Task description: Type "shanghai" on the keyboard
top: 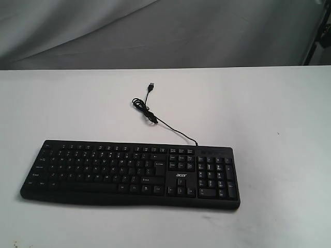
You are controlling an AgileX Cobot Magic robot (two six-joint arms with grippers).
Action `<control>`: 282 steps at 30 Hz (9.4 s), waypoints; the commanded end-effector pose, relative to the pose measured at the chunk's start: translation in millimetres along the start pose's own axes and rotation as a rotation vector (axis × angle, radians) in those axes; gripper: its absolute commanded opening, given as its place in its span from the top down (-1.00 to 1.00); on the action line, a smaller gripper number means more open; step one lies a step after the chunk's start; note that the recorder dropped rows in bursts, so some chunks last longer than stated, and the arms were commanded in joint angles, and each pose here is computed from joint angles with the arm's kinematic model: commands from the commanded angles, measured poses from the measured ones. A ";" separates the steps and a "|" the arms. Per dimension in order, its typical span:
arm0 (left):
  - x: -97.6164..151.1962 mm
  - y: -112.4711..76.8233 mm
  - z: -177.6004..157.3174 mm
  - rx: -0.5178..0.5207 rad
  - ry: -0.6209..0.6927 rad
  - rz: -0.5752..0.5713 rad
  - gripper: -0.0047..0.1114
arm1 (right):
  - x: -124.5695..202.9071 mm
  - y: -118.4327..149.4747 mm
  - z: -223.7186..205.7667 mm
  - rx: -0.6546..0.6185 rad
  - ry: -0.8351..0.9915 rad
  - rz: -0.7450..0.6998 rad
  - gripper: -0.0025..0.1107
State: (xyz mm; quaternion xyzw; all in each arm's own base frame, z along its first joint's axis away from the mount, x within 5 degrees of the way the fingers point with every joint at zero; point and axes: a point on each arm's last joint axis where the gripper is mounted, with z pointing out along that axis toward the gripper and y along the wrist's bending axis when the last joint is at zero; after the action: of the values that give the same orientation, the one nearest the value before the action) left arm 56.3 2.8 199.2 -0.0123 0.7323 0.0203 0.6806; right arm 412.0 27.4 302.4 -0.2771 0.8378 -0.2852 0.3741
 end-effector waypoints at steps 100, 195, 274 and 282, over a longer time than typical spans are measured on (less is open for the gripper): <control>-0.1 -0.4 -0.1 0.007 -0.007 -0.002 0.92 | -86.1 405.8 -141.1 -1.137 -0.445 -0.403 0.96; -0.1 -0.4 -0.1 0.007 -0.007 -0.002 0.92 | -80.1 404.2 -128.7 -1.152 -0.377 -0.412 0.96; -0.1 -0.4 -0.1 0.007 -0.007 -0.002 0.92 | -135.3 430.1 -164.3 -1.157 -0.430 -0.531 0.96; -0.1 -0.4 -0.1 0.007 -0.007 -0.002 0.92 | -88.9 414.3 -154.9 -1.117 -0.412 -0.446 0.96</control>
State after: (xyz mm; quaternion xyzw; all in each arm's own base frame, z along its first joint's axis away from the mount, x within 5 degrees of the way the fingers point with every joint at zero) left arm 56.3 2.8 199.2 -0.0123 0.7323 0.0203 0.6806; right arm 240.7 422.7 146.1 -0.6586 0.6904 0.1761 0.2419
